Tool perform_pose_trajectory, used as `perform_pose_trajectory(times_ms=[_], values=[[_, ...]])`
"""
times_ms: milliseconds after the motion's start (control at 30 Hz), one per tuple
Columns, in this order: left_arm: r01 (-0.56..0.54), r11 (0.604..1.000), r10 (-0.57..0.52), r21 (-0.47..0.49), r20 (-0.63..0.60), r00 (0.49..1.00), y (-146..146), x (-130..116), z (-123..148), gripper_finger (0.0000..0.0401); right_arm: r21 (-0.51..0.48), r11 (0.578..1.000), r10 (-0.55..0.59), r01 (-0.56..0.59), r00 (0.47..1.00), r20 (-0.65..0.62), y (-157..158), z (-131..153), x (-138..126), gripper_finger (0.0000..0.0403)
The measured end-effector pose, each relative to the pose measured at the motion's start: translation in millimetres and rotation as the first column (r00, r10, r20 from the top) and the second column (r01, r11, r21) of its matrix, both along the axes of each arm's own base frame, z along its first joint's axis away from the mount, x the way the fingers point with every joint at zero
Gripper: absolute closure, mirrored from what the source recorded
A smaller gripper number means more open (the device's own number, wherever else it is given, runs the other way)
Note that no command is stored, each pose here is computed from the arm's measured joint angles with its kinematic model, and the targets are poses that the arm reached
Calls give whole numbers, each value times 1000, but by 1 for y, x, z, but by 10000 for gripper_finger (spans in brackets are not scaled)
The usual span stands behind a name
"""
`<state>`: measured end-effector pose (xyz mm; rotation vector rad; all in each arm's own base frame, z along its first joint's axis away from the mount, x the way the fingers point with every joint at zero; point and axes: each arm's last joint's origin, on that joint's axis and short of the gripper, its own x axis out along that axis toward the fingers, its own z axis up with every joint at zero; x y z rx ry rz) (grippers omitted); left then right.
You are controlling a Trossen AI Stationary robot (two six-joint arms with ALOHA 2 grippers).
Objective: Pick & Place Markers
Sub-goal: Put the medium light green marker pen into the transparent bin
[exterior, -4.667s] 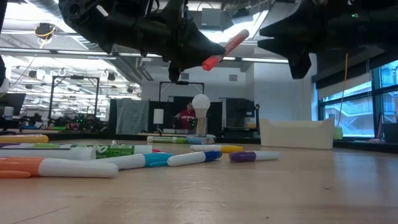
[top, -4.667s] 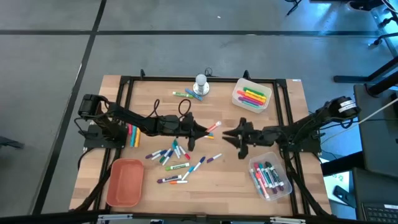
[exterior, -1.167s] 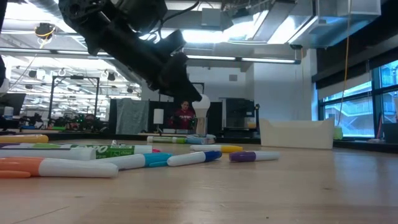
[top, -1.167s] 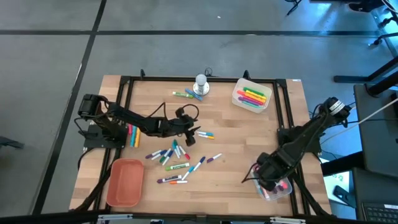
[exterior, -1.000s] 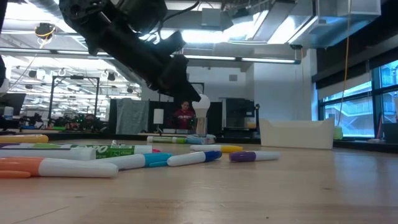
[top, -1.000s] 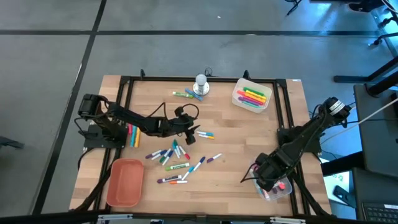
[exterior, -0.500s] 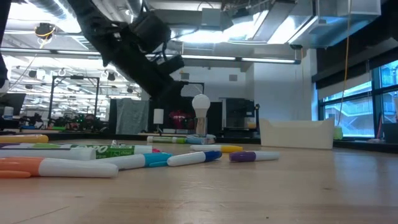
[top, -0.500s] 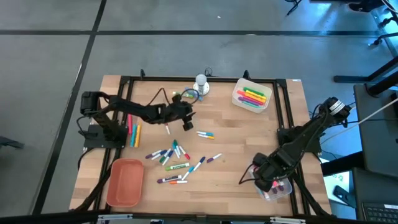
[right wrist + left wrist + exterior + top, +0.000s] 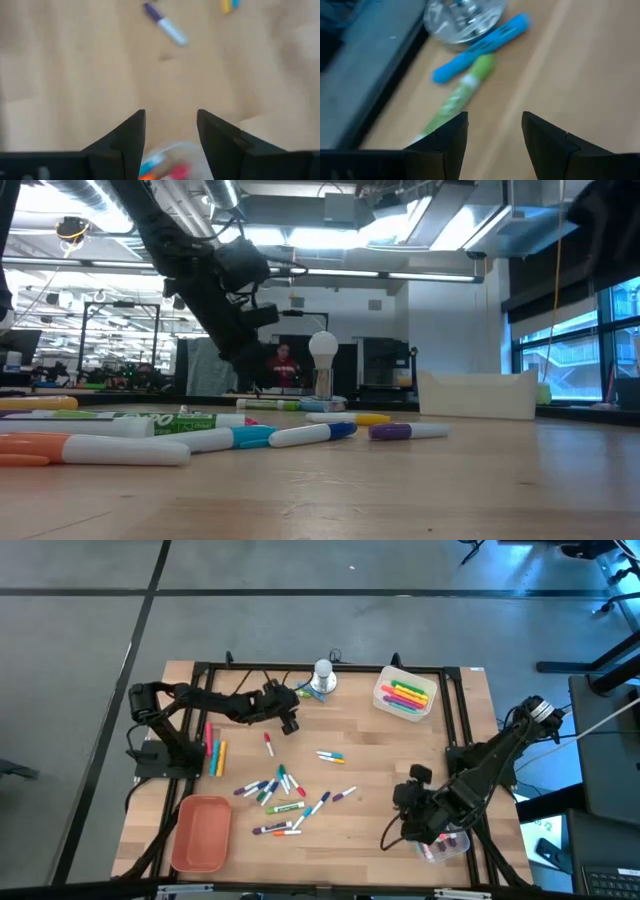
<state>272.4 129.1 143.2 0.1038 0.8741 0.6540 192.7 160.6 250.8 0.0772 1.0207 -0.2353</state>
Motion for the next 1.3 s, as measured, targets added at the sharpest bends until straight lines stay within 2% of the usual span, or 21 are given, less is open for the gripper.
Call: perform_pose_trajectory(times_ms=[167,267,333,500,633,700,1100,1300], values=[[40,998,-34,54,-96,995,19,-11,-1,215,-32,999,-3,3,1000,-4,-5,-3,6,224],[118,991,-108,65,-145,983,32,-18,-1,222,-3,998,-69,69,998,6,-10,-3,10,224],[171,983,-157,71,-167,973,39,-22,-1,227,6,997,-74,74,997,2,-11,-3,11,224],[217,975,-211,40,-123,970,56,-32,0,228,6,998,-70,70,998,-2,-11,-3,11,224],[237,971,-238,-24,-36,971,65,-39,0,213,-2,999,-54,54,999,-6,-11,-3,11,224],[231,973,-232,-23,-23,972,69,-40,-1,204,-5,999,-49,49,999,-7,-11,-3,11,224],[250,968,-252,-38,-77,965,79,-35,-34,189,27,999,-39,40,999,-33,-10,-4,11,224],[239,965,-248,-107,-73,966,76,-35,-43,220,28,999,-40,41,999,-33,-10,-4,11,224]])
